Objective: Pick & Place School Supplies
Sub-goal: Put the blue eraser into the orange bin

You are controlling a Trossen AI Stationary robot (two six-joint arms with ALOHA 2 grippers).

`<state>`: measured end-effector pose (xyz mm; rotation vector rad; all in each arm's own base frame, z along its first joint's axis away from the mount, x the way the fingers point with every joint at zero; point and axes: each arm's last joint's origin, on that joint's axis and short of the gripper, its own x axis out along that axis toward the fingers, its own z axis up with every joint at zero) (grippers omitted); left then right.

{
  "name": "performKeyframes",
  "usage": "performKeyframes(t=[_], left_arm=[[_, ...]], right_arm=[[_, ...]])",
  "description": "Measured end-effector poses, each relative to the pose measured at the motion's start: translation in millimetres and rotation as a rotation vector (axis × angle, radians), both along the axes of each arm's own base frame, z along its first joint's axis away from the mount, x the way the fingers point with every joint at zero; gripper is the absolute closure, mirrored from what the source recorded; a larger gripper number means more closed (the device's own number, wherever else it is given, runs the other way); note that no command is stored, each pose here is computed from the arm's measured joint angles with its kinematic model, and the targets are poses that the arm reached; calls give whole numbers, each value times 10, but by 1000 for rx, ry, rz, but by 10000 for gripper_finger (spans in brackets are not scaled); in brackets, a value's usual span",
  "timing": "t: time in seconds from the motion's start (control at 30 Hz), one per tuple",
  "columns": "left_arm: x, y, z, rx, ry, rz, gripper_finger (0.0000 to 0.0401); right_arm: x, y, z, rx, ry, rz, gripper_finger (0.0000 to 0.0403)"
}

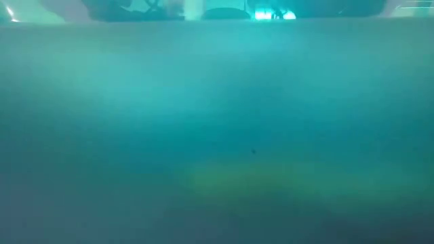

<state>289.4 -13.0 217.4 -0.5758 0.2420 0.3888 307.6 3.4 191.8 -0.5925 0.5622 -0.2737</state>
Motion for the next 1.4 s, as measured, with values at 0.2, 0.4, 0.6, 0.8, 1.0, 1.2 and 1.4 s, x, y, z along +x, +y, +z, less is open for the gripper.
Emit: performKeyframes(t=[0.2,0.4,0.6,0.8,1.0,1.2,1.4], left_arm=[[3,124,2,-69,-27,74,158],[22,147,46,-86,-75,43,158],[36,139,86,-70,-110,7,158],[140,132,-26,-91,-133,-4,158],[267,162,-193,-106,-158,-18,158],[269,236,-189,-105,-167,6,158],[285,262,-154,-124,-210,-57,158]], right_arm=[[42,121,126,-70,-118,-1,343],[57,161,177,-81,-168,19,343],[57,160,177,-80,-168,18,340],[60,160,188,-76,-180,17,344],[60,160,187,-74,-181,17,341],[58,160,180,-75,-173,17,341],[58,156,178,-75,-171,17,342]])
